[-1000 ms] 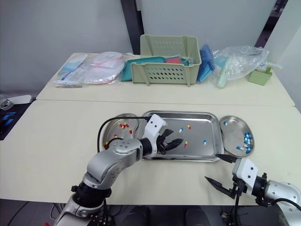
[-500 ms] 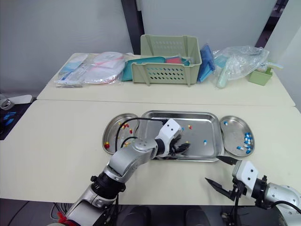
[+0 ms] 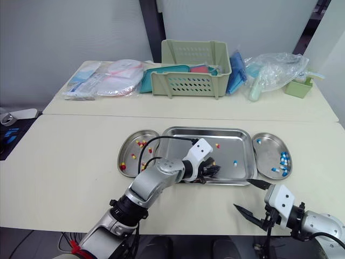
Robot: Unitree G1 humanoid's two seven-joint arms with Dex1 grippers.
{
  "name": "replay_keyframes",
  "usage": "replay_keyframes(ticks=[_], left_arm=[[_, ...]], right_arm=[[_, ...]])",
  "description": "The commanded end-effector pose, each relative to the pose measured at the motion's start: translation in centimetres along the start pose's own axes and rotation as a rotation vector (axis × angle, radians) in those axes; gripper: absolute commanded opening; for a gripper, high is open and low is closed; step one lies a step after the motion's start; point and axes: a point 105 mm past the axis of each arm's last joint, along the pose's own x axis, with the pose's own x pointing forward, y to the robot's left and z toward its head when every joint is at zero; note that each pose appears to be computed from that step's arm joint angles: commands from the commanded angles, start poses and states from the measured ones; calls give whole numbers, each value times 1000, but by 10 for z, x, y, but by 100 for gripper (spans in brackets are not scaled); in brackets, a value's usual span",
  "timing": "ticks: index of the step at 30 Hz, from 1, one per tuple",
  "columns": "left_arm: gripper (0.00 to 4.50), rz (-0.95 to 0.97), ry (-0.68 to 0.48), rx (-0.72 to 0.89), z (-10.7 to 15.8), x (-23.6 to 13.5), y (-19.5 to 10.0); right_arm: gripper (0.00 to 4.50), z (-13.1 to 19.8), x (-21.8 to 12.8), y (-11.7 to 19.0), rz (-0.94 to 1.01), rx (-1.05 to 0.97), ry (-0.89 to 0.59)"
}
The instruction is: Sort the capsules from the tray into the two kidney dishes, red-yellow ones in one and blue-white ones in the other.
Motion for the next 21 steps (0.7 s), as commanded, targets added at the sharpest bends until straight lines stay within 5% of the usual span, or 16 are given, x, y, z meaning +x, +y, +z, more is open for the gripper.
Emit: replay_keyframes(ticks=[1,3,12,21], left_arm=[[38,-22,2,19,1,0,-4],[2,-23,-1,23,2,-1,-4],[2,-65,-93,57,28,-20,-2],[2,13,-170,77,41,-107,31]], right_arm=[[450,12,1,-1,-3,-38,-28],[450,13,1,-1,-4,-37,-29],[450,18,4,-1,-3,-63,-48],[450,27,21,9,101,-100,-108]])
